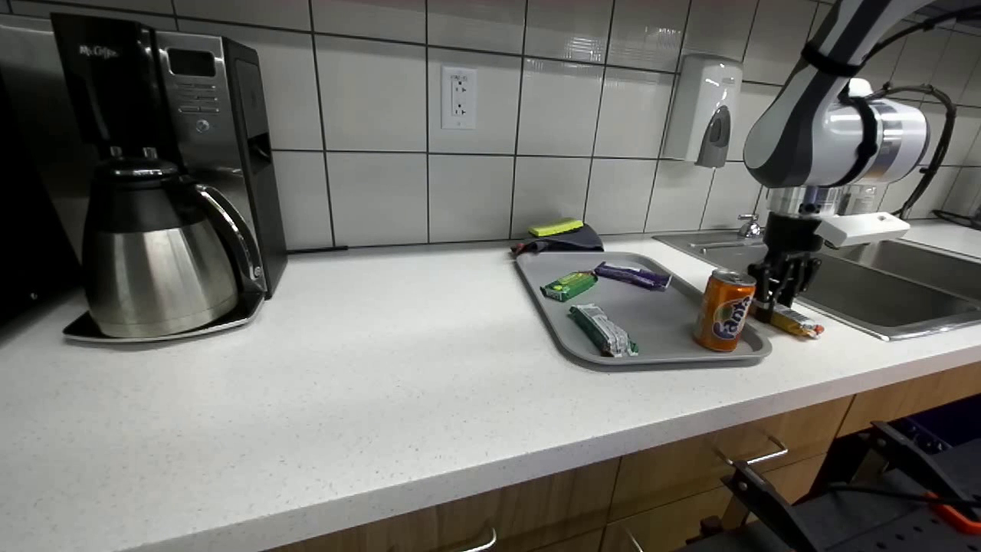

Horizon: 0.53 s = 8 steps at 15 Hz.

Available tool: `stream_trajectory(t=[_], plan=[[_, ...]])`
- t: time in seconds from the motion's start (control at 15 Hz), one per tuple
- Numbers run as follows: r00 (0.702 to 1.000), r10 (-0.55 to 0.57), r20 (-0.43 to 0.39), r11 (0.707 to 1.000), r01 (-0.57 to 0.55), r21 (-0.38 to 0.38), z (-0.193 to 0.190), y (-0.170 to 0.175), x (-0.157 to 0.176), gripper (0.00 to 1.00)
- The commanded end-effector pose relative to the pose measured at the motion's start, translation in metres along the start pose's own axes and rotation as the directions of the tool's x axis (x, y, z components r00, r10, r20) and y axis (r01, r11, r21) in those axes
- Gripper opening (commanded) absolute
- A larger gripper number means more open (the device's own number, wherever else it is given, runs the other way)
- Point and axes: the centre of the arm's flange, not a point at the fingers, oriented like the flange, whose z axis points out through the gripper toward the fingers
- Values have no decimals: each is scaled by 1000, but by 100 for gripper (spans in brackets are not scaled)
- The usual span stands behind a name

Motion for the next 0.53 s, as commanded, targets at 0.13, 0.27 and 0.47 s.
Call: stream_trajectory(t=[0.13, 0.27, 0.47], plan=[[999, -25, -23, 1000, 25, 9, -14, 5, -7, 18], [999, -27, -27, 1000, 27, 7, -18, 4, -7, 18], [998, -38, -47, 999, 38, 2, -30, 1, -4, 18]])
